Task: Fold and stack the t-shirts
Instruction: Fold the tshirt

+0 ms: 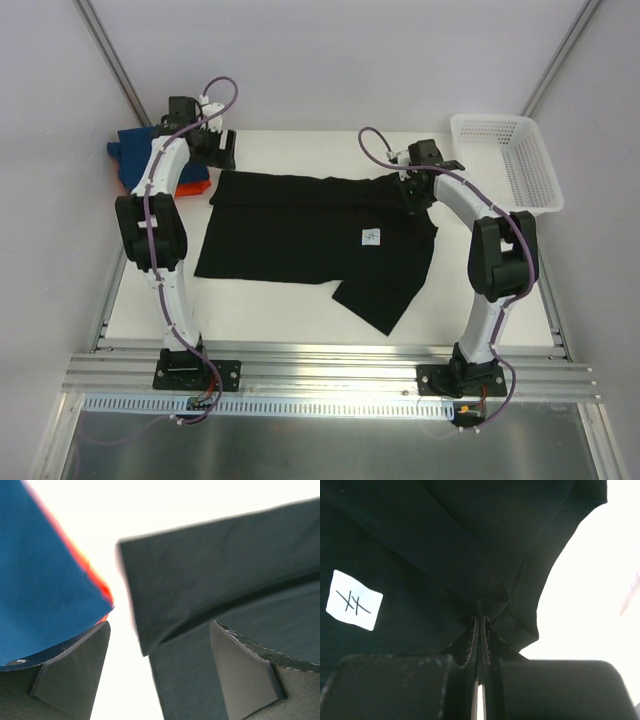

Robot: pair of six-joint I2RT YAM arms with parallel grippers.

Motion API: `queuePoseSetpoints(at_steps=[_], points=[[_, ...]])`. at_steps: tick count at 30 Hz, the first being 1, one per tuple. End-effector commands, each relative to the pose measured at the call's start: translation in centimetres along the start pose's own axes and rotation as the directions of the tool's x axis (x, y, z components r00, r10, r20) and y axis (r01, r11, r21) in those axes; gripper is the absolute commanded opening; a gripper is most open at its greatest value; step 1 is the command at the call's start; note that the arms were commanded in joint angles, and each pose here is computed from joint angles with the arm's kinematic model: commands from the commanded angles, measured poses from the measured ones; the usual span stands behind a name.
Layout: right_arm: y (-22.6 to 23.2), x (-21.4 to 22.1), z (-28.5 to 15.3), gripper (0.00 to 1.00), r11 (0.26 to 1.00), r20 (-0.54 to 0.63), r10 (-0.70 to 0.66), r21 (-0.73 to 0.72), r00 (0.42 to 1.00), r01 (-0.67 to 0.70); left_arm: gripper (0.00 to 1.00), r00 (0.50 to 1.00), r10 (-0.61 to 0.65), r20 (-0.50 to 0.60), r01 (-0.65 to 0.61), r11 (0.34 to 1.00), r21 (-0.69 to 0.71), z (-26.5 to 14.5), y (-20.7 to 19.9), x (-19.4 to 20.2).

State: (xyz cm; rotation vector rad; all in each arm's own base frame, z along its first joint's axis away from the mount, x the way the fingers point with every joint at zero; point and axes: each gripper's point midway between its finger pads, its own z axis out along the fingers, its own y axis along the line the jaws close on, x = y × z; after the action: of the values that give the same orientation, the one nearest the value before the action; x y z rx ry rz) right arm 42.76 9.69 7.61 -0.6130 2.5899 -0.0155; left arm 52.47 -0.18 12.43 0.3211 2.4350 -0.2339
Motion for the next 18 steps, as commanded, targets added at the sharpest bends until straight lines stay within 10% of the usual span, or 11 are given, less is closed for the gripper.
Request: queuePoseSetpoints(at_steps=[1, 8, 12, 18], points=[[-0.2, -1.6, -2.8, 0.0, 1.0, 0.083, 0.01, 0.005, 0.996, -0.01, 0.79, 0.999, 0.013, 0.048, -0.018, 0.994, 0.103, 1.1, -4.0, -3.2], [-0.5, -0.9, -3.1, 0.01, 1.0, 0.066, -0.001, 0.013, 0.998, 0.0, 0.68, 0.999, -0.036, 0.005, 0.033, 0.969, 0.245, 4.7, -9.1, -3.8], [-0.8, -1.0, -4.1, 0.42, 1.0, 0.08, 0.01, 0.016, 0.997, -0.012, 0.68, 0.997, -0.069, -0.041, 0.078, 0.959, 0.272, 5.9, -9.8, -2.6], [-1.1, -3.3, -4.4, 0.55, 0.998, 0.116, 0.054, 0.01, 0.992, -0.055, 0.67, 0.994, -0.089, -0.067, 0.105, 0.949, 0.297, 6.2, -10.4, -1.8]])
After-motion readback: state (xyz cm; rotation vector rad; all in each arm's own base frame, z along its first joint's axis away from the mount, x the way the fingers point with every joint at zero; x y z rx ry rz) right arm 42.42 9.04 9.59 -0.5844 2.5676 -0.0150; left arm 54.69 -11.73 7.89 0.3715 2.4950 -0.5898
